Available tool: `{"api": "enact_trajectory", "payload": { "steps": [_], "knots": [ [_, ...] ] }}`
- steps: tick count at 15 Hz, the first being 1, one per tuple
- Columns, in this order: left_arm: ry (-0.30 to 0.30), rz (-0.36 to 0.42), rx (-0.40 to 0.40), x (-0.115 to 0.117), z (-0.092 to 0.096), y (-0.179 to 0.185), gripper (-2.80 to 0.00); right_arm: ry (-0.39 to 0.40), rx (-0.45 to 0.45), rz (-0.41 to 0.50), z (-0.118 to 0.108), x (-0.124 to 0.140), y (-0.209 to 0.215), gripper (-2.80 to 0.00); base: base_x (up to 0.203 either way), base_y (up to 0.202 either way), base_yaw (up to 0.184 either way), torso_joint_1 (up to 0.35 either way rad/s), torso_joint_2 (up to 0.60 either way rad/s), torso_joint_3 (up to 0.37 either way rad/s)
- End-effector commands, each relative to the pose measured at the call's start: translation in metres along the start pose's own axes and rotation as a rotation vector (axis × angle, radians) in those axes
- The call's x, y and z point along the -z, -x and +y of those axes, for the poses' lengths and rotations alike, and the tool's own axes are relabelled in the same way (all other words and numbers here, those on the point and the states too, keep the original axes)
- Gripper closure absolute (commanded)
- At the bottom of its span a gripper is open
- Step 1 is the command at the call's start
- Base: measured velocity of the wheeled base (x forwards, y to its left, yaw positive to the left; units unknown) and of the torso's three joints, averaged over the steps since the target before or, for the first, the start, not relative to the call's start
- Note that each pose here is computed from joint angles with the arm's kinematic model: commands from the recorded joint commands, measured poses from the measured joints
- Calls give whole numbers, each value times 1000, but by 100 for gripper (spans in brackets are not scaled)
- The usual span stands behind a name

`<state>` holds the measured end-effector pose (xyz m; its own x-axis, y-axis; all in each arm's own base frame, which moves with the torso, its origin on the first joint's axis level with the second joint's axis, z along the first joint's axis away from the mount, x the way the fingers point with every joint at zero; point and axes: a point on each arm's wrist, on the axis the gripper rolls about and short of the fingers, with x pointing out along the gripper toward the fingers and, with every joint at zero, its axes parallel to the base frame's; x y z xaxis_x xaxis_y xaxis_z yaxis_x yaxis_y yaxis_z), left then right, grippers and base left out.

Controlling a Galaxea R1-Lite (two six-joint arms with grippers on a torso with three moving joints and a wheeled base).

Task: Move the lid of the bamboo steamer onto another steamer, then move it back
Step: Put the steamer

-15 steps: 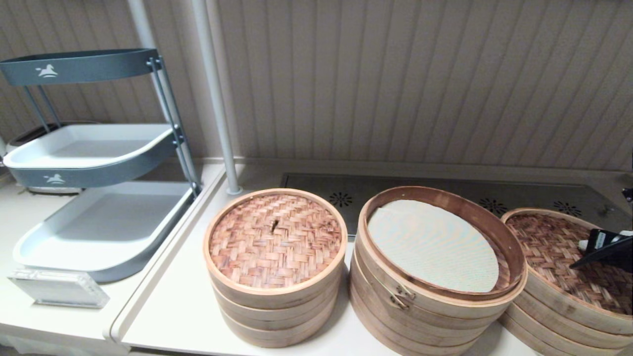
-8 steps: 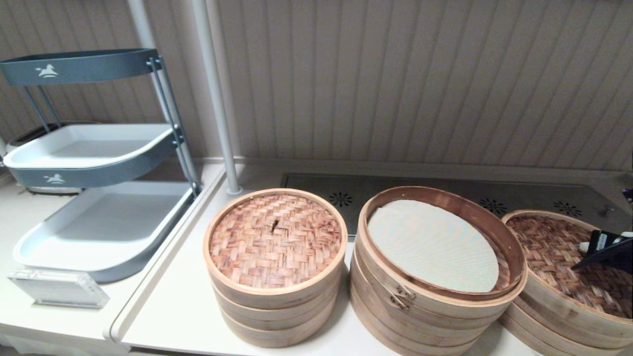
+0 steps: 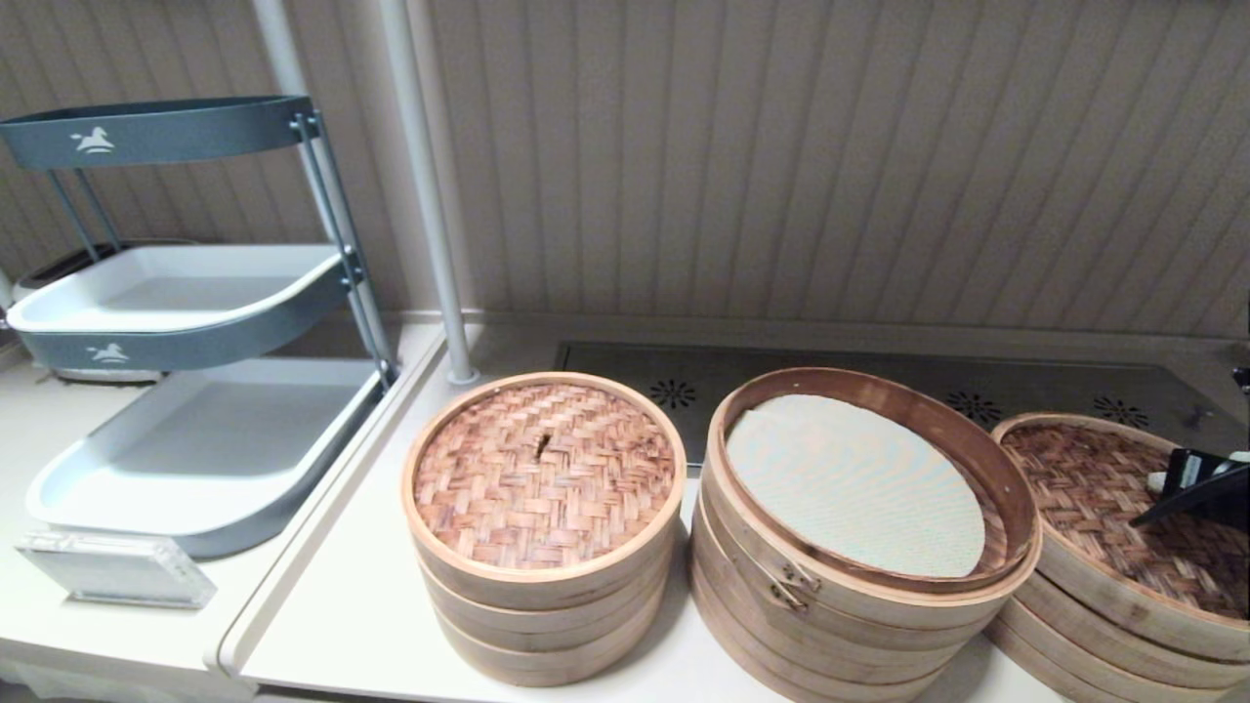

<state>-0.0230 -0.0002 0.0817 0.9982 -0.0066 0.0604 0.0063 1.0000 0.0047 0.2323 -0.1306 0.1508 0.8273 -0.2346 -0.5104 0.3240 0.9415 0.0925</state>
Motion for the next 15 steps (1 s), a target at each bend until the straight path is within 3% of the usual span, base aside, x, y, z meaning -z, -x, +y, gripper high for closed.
{"api": "enact_trajectory", "payload": {
  "steps": [1,15],
  "knots": [
    [0,24,-2,7,0,-1,0,0,4,-10,-2,-3,0,0,0,0,0,0,0,0],
    [0,22,0,7,0,-1,0,-9,-1,26,-1,6,-3,0,0,0,0,0,0,0]
  ]
}}
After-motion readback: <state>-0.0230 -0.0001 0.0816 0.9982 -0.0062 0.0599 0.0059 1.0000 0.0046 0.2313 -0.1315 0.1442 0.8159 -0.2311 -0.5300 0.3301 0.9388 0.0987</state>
